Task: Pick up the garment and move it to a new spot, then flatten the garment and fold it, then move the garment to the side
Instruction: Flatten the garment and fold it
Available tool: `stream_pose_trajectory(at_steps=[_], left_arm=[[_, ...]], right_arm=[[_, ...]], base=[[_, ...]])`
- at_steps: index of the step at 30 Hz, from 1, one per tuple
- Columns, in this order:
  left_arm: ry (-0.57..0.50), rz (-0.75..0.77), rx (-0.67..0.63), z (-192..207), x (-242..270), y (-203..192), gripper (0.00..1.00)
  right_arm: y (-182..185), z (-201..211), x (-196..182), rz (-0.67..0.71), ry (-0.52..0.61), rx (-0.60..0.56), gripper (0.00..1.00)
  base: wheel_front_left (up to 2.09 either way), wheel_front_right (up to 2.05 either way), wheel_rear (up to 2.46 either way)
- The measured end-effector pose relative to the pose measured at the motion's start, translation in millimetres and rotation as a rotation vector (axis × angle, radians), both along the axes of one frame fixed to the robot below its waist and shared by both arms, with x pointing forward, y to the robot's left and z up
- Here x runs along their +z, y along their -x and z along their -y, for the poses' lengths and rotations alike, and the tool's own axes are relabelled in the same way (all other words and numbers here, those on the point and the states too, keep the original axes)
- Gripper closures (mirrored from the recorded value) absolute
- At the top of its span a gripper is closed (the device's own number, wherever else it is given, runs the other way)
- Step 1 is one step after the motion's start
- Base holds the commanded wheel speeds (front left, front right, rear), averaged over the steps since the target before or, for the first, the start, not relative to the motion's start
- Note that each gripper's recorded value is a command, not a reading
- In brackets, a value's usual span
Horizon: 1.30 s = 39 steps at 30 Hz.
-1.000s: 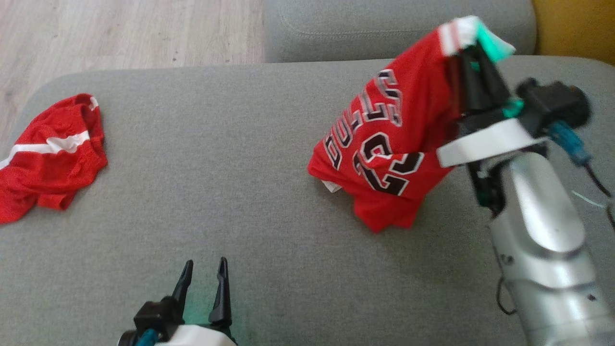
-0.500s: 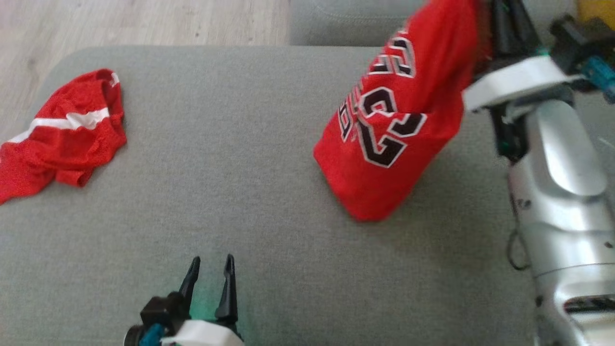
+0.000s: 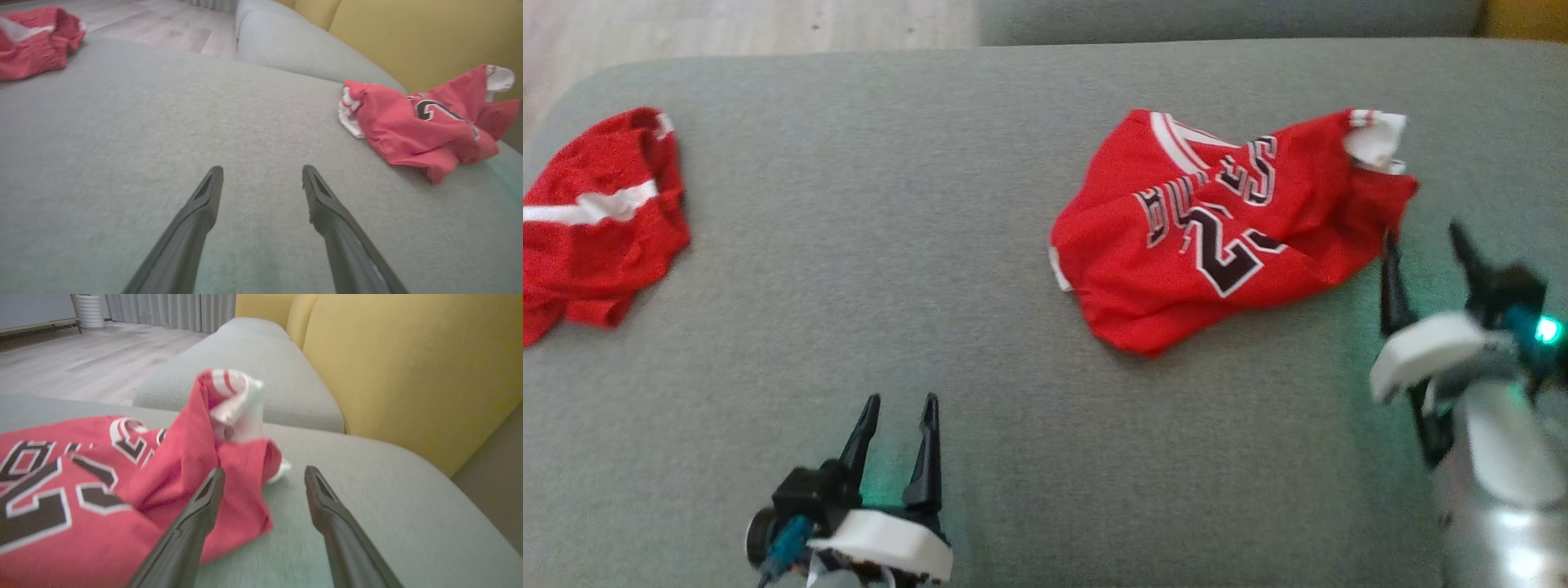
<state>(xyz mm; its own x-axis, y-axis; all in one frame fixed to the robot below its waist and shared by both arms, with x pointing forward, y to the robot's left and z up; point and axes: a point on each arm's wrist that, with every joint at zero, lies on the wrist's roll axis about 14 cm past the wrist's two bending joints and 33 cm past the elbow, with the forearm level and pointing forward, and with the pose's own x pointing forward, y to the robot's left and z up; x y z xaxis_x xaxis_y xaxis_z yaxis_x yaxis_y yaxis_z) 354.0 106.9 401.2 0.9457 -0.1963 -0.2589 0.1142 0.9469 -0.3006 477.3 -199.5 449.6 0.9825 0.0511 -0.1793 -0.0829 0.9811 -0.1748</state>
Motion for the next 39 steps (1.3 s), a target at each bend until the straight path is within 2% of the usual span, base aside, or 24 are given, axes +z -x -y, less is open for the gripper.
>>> stream_pose_trajectory(at_steps=[3,6,16,22,31,32,33,39], left_arm=[[0.013,0.029,-0.058,17.3,7.7,-10.7,0.00],[0.050,0.074,-0.157,49.0,21.7,-27.8,0.00],[0.083,0.148,-0.382,120.1,41.3,-68.2,0.00],[0.063,0.058,-0.539,159.3,8.2,-55.3,0.00],[0.017,0.000,-0.644,179.2,-19.5,-43.0,0.00],[0.013,0.001,-0.649,179.9,-19.9,-43.1,0.56],[0.011,0.001,-0.649,179.6,-20.6,-42.9,1.00],[-0.017,-0.003,-0.648,174.8,-21.9,-42.1,1.00]], right_arm=[[28.9,3.5,-21.3,-0.042,-0.036,-0.028,0.00],[44.4,4.8,-22.2,-0.027,-0.077,-0.049,0.00],[64.3,5.3,-32.8,-0.043,-0.167,-0.077,0.00],[75.9,19.5,-39.8,-0.062,-0.187,-0.128,0.00],[85.0,37.5,-44.9,-0.073,-0.198,-0.190,0.00],[85.1,37.8,-45.1,-0.074,-0.199,-0.191,0.00],[84.9,37.6,-45.1,-0.074,-0.200,-0.191,0.00],[80.4,30.6,-43.2,-0.067,-0.207,-0.171,0.00]], base=[[0.00,0.00,0.00],[0.00,0.00,0.00],[0.00,0.00,0.00],[0.00,0.00,0.00],[0.00,0.00,0.00],[0.00,0.00,0.00],[0.00,0.00,0.00],[0.00,0.00,0.00]])
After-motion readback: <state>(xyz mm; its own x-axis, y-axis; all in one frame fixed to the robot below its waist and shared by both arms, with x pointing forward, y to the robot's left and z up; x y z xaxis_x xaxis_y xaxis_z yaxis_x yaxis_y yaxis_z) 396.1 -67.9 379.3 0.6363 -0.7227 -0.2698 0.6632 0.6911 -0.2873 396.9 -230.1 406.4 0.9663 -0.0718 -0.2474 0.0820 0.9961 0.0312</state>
